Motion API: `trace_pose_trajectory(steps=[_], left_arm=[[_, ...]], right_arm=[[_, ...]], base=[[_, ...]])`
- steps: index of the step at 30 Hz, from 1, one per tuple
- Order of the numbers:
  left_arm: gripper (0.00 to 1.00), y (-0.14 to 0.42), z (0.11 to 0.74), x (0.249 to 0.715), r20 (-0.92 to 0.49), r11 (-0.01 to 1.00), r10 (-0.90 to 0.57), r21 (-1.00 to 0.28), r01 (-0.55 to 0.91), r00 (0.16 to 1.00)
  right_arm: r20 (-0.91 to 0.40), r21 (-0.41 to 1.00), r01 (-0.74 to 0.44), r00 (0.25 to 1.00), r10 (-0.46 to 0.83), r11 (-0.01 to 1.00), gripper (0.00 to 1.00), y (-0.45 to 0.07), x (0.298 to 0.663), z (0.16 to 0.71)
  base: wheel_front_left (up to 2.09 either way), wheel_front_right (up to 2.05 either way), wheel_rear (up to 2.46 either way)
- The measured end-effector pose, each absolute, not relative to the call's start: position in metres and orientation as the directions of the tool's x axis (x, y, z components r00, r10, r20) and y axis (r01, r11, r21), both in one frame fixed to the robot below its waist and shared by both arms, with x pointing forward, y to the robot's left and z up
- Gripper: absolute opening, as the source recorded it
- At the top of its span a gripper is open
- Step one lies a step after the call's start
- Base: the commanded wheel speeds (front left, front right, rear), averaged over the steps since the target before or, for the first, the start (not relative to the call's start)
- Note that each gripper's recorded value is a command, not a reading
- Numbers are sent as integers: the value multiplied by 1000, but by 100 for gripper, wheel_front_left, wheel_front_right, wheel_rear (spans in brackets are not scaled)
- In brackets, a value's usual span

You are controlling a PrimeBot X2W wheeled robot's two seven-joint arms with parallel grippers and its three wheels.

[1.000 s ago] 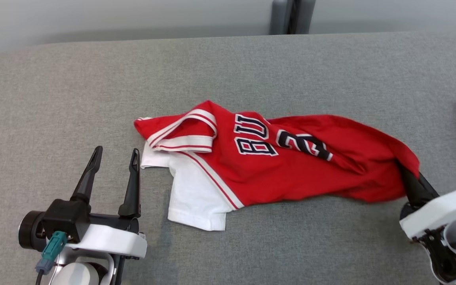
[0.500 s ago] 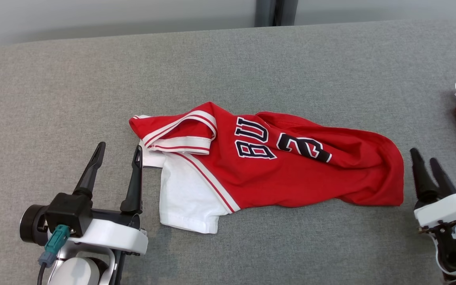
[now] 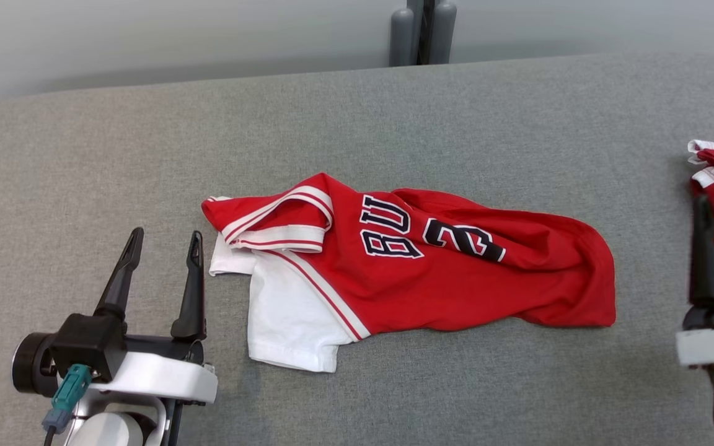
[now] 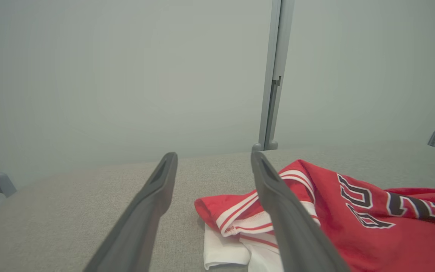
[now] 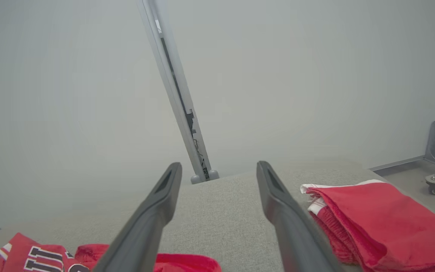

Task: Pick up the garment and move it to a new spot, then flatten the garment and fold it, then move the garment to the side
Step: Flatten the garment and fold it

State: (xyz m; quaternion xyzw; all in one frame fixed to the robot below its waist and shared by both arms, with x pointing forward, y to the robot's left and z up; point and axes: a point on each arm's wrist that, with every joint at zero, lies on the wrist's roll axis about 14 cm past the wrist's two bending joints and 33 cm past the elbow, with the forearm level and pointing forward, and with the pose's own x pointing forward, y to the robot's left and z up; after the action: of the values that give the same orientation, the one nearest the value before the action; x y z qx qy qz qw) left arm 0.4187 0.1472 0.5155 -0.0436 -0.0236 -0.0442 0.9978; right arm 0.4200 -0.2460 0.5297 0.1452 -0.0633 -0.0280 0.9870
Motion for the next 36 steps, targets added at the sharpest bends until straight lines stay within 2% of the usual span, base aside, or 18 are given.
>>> trace_pose_trajectory(steps=[6, 15, 28, 36], left_arm=[[100, 150, 523, 405, 61, 992, -81, -91, 86, 995], [100, 153, 526, 387, 46, 993, -77, -81, 81, 996], [100, 151, 525, 378, 23, 993, -85, -78, 86, 996], [100, 125, 506, 379, -63, 981, -184, -79, 179, 981]], right_arm=[[102, 173, -17, 995, -1, 985, 100, -216, 398, 541], [59, 147, -49, 997, 40, 988, 100, -192, 369, 542], [58, 146, -44, 998, 35, 988, 100, -192, 364, 544], [30, 150, -42, 999, 38, 988, 100, -192, 367, 536]], base=[[0, 0, 0], [0, 0, 0], [0, 0, 0], [0, 0, 0]])
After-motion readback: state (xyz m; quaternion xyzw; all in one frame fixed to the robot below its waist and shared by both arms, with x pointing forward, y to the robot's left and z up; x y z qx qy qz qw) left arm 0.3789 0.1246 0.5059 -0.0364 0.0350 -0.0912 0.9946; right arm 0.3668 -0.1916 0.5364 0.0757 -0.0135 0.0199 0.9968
